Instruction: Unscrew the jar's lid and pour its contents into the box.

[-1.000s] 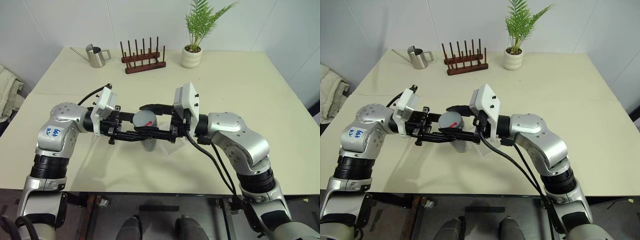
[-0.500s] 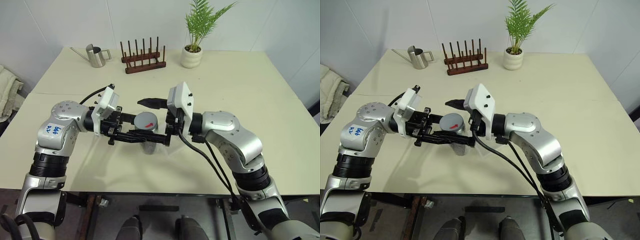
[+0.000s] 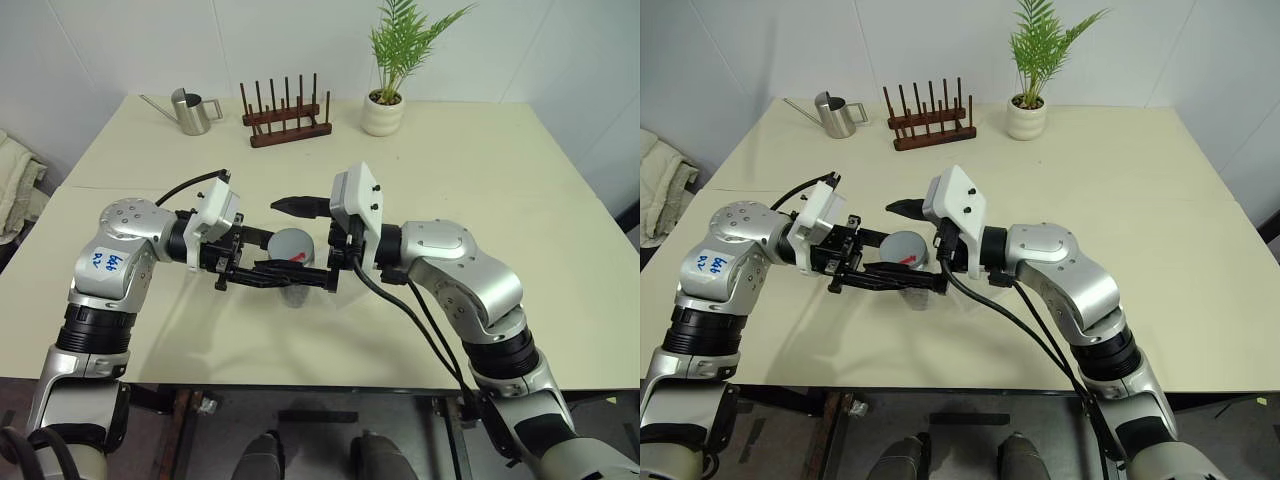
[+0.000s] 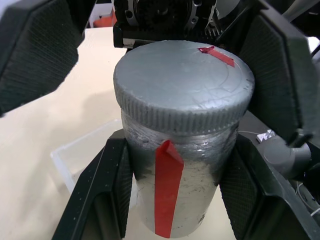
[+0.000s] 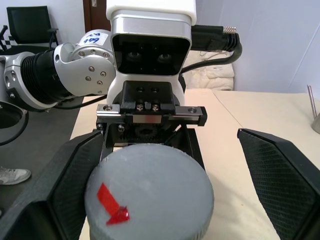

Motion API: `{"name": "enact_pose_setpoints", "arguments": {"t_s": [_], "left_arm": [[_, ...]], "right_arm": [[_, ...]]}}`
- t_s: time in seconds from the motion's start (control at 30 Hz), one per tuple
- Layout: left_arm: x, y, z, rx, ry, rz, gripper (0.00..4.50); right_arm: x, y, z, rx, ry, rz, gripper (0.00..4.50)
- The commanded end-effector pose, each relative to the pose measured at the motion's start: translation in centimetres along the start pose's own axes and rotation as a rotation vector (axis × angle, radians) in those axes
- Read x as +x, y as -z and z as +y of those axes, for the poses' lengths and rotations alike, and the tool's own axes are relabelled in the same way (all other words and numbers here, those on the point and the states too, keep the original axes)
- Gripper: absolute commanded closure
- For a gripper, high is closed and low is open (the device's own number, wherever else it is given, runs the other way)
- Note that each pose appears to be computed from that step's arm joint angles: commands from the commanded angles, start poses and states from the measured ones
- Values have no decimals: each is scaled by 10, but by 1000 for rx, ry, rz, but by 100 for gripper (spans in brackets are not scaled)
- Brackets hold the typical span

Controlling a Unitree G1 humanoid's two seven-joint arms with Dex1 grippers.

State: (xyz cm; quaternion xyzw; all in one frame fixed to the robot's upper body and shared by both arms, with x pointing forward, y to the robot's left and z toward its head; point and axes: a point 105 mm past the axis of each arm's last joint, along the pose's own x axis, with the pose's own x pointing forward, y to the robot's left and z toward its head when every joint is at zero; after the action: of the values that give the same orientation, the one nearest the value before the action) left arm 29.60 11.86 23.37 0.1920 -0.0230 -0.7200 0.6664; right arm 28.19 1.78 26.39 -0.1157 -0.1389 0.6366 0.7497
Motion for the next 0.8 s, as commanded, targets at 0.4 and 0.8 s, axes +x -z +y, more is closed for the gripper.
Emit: {"name": "enact_pose_setpoints", "arguments": {"t_s": [0.4, 0.8], "left_arm": [[-3, -10, -2, 23, -10, 0, 244], [-7, -8, -1, 14, -45, -18, 244]], "right_arm": [[-6, -4, -17, -57, 103, 22, 1], [-42, -4, -38, -94, 216, 98, 1]]}}
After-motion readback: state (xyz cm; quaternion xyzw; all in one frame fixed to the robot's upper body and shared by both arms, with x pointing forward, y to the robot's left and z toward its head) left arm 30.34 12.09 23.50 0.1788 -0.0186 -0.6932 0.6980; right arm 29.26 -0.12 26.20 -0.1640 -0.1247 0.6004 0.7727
